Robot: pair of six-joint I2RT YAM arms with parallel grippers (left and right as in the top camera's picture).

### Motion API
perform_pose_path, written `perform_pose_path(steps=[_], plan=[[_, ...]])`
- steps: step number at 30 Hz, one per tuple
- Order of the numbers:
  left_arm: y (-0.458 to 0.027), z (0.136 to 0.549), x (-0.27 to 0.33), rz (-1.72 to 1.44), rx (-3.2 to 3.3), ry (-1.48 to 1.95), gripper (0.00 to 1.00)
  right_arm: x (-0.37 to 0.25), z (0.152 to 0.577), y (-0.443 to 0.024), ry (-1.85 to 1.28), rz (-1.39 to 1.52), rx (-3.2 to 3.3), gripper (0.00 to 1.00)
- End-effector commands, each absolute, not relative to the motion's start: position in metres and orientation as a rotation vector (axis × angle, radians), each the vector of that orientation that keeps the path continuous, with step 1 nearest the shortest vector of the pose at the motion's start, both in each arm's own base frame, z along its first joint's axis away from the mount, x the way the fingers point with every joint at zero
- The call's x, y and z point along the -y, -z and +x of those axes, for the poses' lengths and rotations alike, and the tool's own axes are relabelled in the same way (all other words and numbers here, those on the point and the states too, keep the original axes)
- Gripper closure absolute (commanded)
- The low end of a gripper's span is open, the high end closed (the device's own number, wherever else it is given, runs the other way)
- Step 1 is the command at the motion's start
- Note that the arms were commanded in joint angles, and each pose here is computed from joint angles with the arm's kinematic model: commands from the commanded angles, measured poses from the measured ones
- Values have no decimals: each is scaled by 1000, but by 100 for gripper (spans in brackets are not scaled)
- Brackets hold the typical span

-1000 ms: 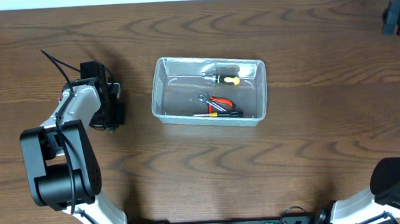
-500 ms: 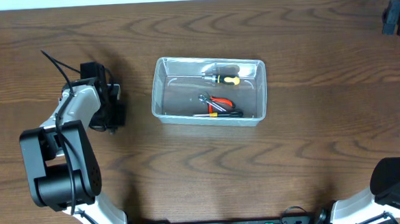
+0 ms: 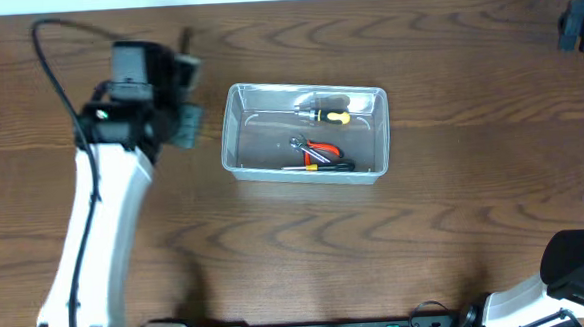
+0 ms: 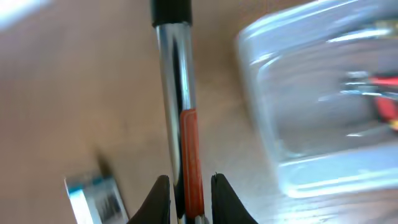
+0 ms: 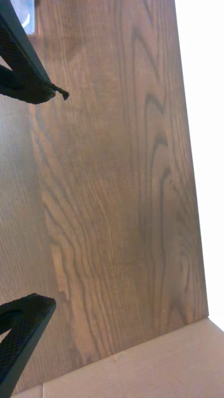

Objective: Pack container
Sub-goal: 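Lift the black-orange pen with the left gripper and drop it in the container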

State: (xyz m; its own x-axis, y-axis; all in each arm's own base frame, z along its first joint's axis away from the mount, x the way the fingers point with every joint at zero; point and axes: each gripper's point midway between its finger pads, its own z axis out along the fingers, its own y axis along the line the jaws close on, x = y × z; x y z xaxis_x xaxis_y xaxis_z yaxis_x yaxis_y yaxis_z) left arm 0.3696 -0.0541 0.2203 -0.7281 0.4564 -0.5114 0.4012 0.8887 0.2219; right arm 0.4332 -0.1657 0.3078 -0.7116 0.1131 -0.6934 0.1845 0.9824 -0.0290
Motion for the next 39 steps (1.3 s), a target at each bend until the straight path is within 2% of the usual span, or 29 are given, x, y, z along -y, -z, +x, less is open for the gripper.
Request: perform_pose_path(steps=[1, 6, 16, 23, 25, 27, 29, 31, 35, 39], plan=[[-220, 363, 104, 1115, -2292, -174, 94, 164, 432, -310, 107, 221, -2364, 1], [-194, 357, 158, 1624, -2048, -222, 94, 164, 431, -310, 107, 221, -2364, 1], [-96, 399, 178, 1697, -2150, -187, 94, 164, 431, -310, 107, 220, -2364, 1], [-60, 399, 177, 1727, -2221, -162, 94, 164, 432, -310, 107, 221, -2364, 1], [-56, 398, 177, 1735, -2230, -159, 83, 164, 431, -310, 108, 220, -2364, 1], [-54, 399, 177, 1736, -2232, -158, 64, 164, 432, -310, 108, 220, -2364, 1], [-54, 399, 177, 1735, -2230, -159, 53, 164, 432, -310, 108, 221, -2363, 1], [-56, 400, 177, 1714, -2237, -159, 33, 164, 432, -310, 108, 221, -2363, 1], [-72, 407, 177, 1564, -2285, -162, 24, 164, 432, -310, 108, 220, -2362, 1], [-127, 421, 171, 1293, -2296, -149, 12, 164, 432, -310, 108, 220, -2362, 1]])
